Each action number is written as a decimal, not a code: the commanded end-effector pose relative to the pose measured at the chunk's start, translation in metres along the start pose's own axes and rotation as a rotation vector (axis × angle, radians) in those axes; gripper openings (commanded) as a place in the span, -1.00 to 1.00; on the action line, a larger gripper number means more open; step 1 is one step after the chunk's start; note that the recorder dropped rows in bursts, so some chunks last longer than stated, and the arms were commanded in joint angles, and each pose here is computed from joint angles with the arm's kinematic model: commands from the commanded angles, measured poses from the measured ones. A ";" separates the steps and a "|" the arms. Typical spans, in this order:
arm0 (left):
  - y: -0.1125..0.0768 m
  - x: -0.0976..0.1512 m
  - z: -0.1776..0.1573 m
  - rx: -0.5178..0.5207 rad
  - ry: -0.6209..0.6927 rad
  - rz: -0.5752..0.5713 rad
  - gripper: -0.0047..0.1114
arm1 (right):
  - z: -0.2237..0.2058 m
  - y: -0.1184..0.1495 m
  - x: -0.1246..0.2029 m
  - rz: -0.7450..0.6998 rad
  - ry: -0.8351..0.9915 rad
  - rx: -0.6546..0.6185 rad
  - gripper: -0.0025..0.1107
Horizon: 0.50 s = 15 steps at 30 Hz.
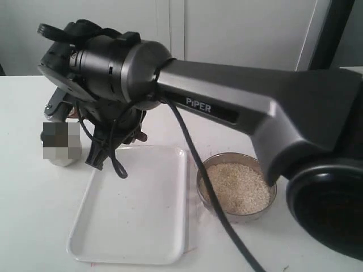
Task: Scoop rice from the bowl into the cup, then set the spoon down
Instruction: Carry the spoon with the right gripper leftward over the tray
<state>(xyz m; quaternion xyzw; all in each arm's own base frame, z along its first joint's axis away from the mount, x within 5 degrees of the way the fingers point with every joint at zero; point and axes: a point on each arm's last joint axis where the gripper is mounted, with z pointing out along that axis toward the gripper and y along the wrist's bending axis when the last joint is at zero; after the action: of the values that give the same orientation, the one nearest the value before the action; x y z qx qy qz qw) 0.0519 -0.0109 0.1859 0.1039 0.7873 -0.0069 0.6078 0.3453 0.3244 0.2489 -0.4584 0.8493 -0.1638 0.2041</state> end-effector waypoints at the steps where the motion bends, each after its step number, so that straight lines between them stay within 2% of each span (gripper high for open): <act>1: -0.001 0.002 0.000 0.003 0.004 -0.007 -0.67 | 0.008 0.003 -0.004 -0.013 0.009 0.009 -0.96; 15: -0.001 0.002 0.000 0.003 0.004 -0.007 -0.67 | 0.019 0.007 -0.014 0.012 -0.016 0.012 -0.96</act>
<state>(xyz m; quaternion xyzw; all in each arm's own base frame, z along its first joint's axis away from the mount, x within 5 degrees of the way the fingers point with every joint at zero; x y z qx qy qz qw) 0.0519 -0.0109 0.1859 0.1039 0.7873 -0.0069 0.6078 0.3558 0.3360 0.2281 -0.4559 0.8517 -0.1649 0.1990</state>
